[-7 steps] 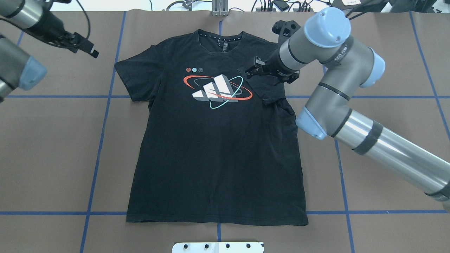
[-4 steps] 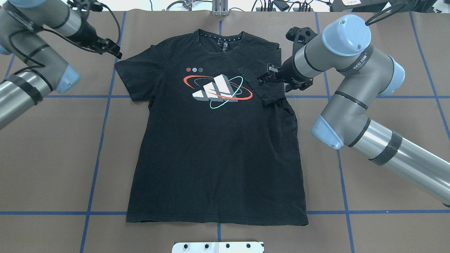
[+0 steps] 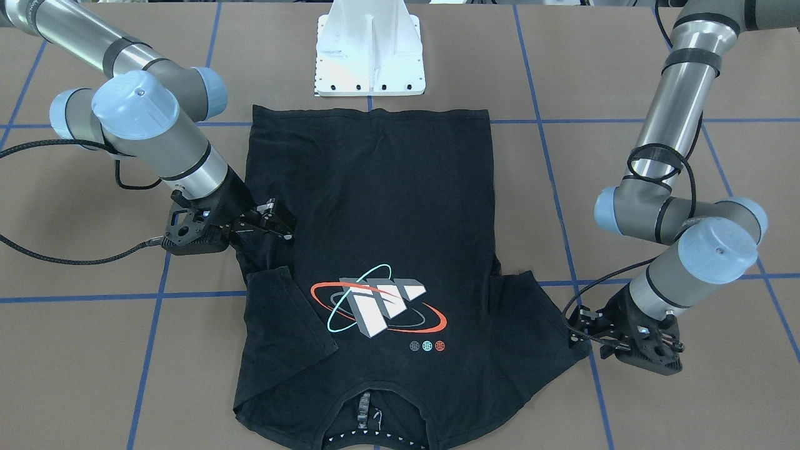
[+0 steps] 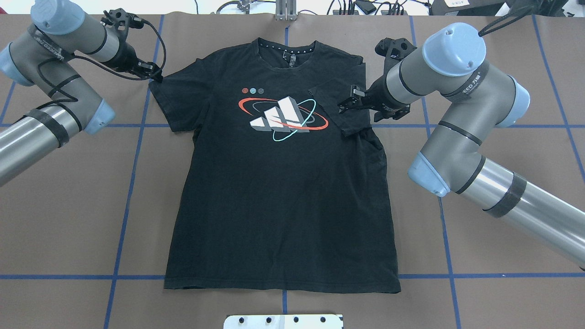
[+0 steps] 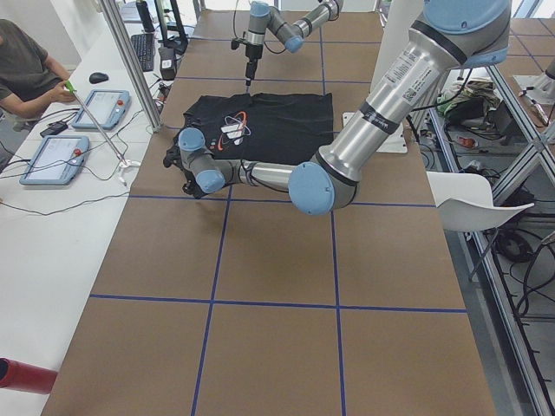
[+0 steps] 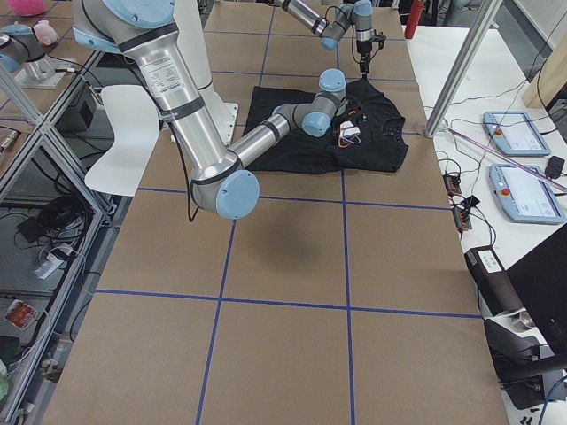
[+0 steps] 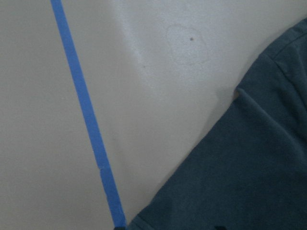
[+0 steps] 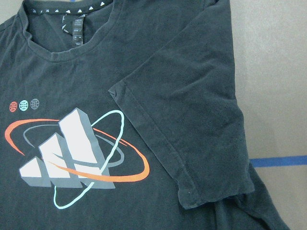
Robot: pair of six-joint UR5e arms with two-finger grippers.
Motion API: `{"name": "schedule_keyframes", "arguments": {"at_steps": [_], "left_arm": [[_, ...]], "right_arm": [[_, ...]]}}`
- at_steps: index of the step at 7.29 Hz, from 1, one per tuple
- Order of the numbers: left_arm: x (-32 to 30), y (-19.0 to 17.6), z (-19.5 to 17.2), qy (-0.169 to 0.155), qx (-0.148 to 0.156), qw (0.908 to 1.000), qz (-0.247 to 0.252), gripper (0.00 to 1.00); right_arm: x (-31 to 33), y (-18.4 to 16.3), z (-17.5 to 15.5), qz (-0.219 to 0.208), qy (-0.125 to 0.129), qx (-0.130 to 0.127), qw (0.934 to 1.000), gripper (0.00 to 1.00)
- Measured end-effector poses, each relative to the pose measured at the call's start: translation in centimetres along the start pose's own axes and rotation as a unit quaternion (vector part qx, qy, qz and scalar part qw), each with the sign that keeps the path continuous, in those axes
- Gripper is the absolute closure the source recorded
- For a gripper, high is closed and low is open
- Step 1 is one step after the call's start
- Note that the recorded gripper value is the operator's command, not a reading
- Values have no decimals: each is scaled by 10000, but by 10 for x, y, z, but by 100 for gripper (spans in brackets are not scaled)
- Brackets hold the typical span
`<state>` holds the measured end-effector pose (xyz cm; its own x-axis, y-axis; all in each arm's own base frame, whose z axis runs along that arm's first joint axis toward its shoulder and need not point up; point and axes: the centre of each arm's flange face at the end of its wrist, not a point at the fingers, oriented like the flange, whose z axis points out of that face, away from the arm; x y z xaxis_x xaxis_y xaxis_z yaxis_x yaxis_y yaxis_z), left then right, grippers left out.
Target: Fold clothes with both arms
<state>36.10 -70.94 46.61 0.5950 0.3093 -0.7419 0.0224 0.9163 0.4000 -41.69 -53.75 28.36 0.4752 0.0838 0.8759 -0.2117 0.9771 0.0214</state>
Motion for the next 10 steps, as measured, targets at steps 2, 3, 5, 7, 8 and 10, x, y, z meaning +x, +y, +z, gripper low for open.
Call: {"name": "schedule_keyframes", "arguments": {"at_steps": [2, 3, 5, 7, 8, 10], "left_arm": [[-5, -1, 3, -48, 53, 10000, -11, 44], [-8, 1, 4, -54, 50, 10000, -18, 47], [-10, 3, 8, -48, 37, 10000, -17, 51], [-9, 4, 9, -36, 23, 10000, -12, 51], [-9, 5, 10, -34, 16, 10000, -9, 51], [-7, 6, 11, -24, 6, 10000, 0, 54]], "right_arm": [[1, 0, 1, 6, 15, -1, 10000, 0], [1, 0, 2, 8, 21, -2, 10000, 0], [3, -1, 4, 10, 43, 2, 10000, 0], [2, -1, 5, 8, 45, 2, 10000, 0], [2, -1, 5, 3, 45, -1, 10000, 0], [3, -1, 6, -22, 49, -7, 10000, 1]]}}
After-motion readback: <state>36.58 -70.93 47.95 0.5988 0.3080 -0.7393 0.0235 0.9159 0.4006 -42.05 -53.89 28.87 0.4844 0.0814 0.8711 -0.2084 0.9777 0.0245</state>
